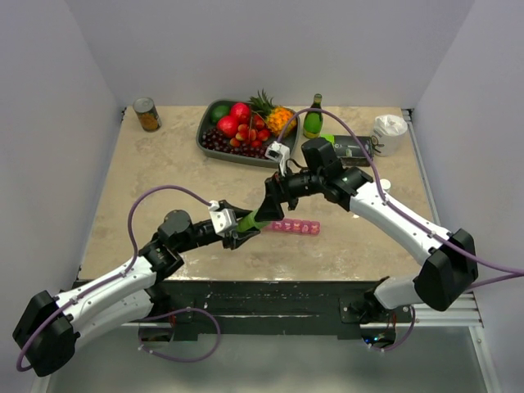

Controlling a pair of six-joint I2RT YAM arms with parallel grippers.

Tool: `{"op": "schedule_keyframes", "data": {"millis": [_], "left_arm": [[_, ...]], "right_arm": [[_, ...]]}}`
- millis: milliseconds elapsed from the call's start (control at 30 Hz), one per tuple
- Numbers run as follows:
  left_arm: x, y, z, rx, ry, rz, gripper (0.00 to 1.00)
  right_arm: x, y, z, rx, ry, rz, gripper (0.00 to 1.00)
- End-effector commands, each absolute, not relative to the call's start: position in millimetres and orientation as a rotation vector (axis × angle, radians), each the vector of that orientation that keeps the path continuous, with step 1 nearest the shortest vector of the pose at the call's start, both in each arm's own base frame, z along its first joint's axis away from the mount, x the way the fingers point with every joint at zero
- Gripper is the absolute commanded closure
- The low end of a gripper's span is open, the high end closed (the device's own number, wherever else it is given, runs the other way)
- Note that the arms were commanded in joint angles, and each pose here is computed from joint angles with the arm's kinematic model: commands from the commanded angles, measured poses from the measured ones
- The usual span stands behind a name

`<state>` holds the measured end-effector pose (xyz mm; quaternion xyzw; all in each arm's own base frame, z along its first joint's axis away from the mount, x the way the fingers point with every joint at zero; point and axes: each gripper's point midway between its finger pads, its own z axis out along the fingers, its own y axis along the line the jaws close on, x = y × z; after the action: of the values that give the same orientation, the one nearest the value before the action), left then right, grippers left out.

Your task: Sort the pills into containers

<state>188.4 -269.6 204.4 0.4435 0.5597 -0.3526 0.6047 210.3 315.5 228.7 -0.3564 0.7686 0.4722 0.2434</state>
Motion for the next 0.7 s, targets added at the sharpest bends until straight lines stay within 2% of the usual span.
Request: {"op": "schedule_keyframes", "data": {"millis": [0, 100, 200, 300, 533, 567, 667], "left_arm": [[194.6, -269.3, 231.9, 0.967, 1.206, -0.792, 1.0], [196.9, -267.9, 231.8, 0.957, 1.213, -0.78, 1.0], [200.6, -265.2, 234.0, 0.941, 1.217, -0.755, 1.0], [202.4, -263.7, 235.8, 0.929, 1.216, -0.745, 1.0], [201.4, -263.3, 234.0, 0.94, 1.219, -0.742, 1.0], [200.3, -263.7, 234.0, 0.945, 1.216, -0.746, 1.0], [193.5, -266.3, 230.8, 0.988, 1.204, -0.768, 1.0]], "right_arm": [[210.1, 326.8, 244.2, -0.916, 2.071, 1.323, 0.11], [206.5, 328.3, 243.0, -0.933, 2.074, 1.335, 0.2], [203.7, 329.1, 241.8, -0.955, 2.075, 1.331, 0.23], [200.7, 330.9, 240.5, -0.984, 2.066, 1.332, 0.32], [195.8, 337.0, 243.3, -1.064, 2.026, 1.362, 0.69], [193.7, 338.3, 246.9, -1.092, 2.009, 1.366, 0.79], [190.0, 340.7, 253.1, -1.226, 1.928, 1.358, 0.91]]}}
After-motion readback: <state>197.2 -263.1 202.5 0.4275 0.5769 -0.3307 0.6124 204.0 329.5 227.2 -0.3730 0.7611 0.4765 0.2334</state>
